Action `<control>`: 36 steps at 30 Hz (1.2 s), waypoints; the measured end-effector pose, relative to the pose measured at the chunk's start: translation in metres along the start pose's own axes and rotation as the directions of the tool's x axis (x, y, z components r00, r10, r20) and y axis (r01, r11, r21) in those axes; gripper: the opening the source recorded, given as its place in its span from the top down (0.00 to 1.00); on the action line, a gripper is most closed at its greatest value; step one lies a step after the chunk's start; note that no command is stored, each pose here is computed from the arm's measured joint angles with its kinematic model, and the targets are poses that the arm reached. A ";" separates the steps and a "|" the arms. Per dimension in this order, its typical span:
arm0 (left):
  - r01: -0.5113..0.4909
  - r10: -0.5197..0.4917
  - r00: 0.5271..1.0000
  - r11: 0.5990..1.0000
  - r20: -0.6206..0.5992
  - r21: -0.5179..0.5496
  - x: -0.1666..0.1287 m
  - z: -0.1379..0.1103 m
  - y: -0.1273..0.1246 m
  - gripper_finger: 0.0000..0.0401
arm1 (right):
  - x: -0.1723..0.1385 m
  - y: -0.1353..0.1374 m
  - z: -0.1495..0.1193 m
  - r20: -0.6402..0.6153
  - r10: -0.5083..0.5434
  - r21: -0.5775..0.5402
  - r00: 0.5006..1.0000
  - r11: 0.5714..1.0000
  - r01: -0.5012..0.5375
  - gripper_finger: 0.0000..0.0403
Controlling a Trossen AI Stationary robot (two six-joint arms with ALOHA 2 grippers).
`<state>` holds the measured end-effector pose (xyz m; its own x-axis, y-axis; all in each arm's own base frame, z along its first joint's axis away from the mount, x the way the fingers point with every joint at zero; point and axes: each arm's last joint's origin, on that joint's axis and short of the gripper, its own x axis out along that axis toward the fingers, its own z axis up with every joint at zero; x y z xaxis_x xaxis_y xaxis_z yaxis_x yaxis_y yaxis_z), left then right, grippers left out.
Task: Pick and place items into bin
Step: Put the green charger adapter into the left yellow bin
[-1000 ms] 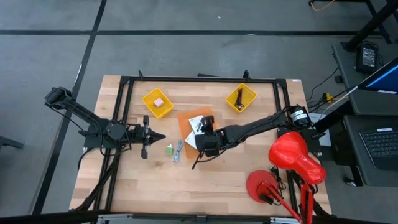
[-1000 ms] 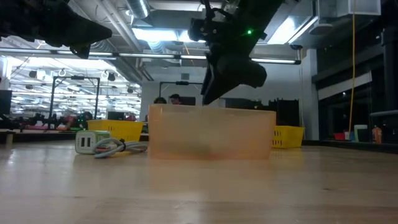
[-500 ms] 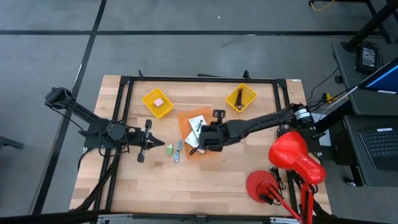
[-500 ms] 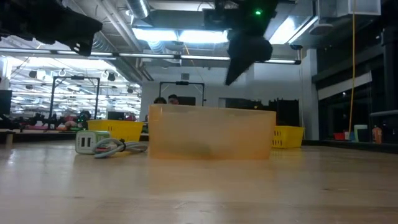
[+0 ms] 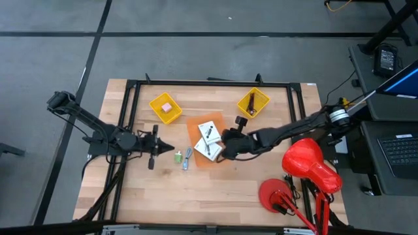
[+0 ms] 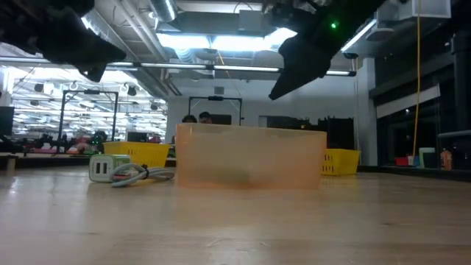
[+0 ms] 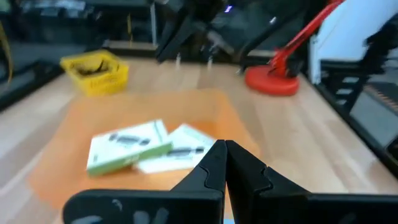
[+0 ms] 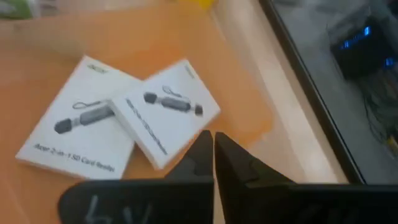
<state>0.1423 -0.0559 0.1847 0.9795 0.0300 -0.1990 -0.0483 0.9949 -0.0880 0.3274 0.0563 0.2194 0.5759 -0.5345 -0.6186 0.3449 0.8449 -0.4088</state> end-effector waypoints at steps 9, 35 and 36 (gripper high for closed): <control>-0.051 0.044 0.962 0.999 -0.270 -0.020 0.010 0.013 -0.010 1.00 | 0.012 -0.005 -0.033 0.217 0.005 0.116 0.976 0.993 -0.031 1.00; -0.021 0.110 0.757 0.989 -0.644 0.144 0.063 0.066 -0.053 0.93 | 0.018 -0.011 -0.040 0.383 -0.030 0.195 0.923 0.980 -0.049 1.00; -0.020 0.119 0.742 0.988 -0.660 0.155 0.064 0.065 -0.054 0.91 | 0.018 -0.011 -0.040 0.383 -0.030 0.194 0.923 0.980 -0.048 1.00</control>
<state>0.2203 -0.1011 0.2404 0.5924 0.0771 -0.8019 -0.0372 0.9970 0.0684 0.3044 0.0364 0.1853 0.8049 -0.5107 -0.3022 0.4541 0.8579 -0.2402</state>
